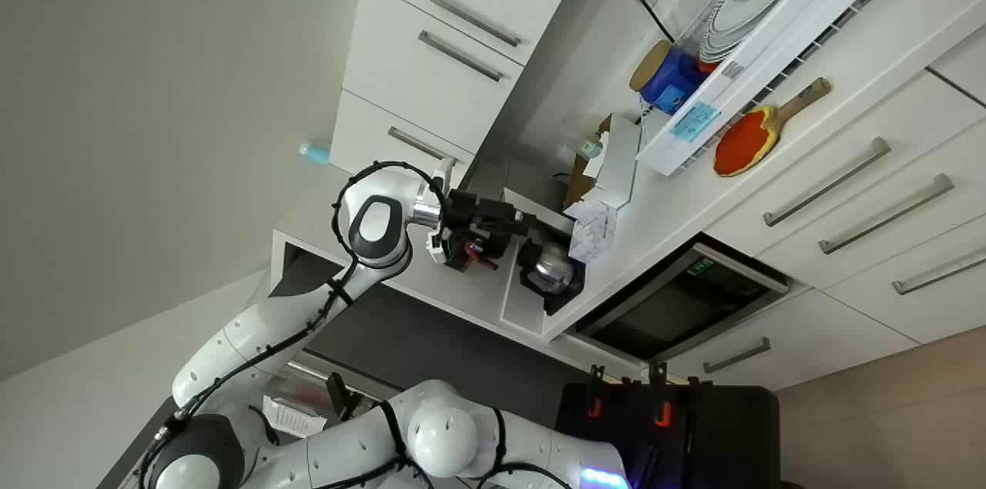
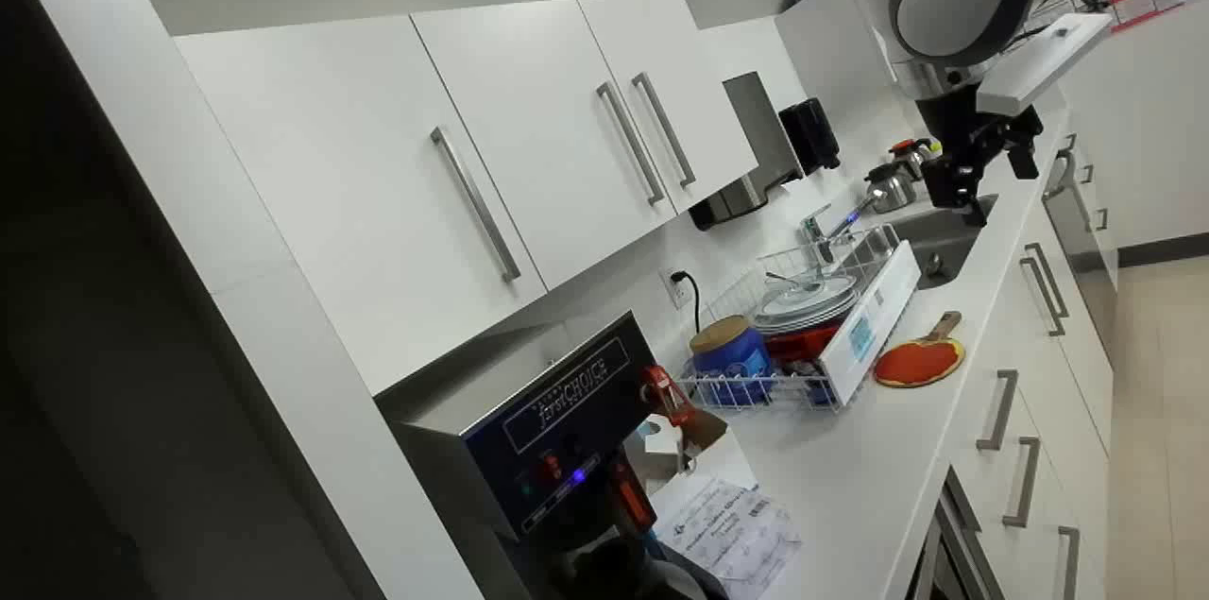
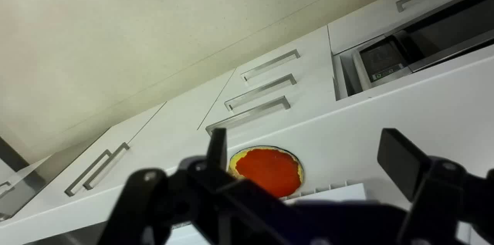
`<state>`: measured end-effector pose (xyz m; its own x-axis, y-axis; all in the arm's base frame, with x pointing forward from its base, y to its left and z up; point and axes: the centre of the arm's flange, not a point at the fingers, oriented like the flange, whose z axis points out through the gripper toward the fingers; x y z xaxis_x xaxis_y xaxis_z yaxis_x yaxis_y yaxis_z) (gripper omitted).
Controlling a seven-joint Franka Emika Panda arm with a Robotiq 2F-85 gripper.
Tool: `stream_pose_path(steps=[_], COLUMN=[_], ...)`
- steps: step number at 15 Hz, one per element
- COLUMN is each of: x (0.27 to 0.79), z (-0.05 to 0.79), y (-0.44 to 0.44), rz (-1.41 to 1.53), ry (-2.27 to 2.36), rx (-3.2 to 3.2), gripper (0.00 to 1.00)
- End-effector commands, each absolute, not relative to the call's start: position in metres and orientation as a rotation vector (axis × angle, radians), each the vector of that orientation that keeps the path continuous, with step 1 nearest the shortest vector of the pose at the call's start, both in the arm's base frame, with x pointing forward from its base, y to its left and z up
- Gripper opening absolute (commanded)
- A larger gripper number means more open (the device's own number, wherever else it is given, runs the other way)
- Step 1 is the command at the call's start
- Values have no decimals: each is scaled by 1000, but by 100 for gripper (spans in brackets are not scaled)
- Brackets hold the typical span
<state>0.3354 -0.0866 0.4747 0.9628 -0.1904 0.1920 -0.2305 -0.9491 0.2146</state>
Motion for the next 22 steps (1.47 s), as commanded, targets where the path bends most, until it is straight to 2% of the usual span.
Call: stream_pose_path(steps=[1,8,14,22], x=[335,335,317,277], z=[475,475,479,481], y=[-87,-87,-9,101], rz=[248,248,287,235], ry=[-313,-313,-12,165], rx=[2877,2877,3017,3144], gripper=[100,100,100,100])
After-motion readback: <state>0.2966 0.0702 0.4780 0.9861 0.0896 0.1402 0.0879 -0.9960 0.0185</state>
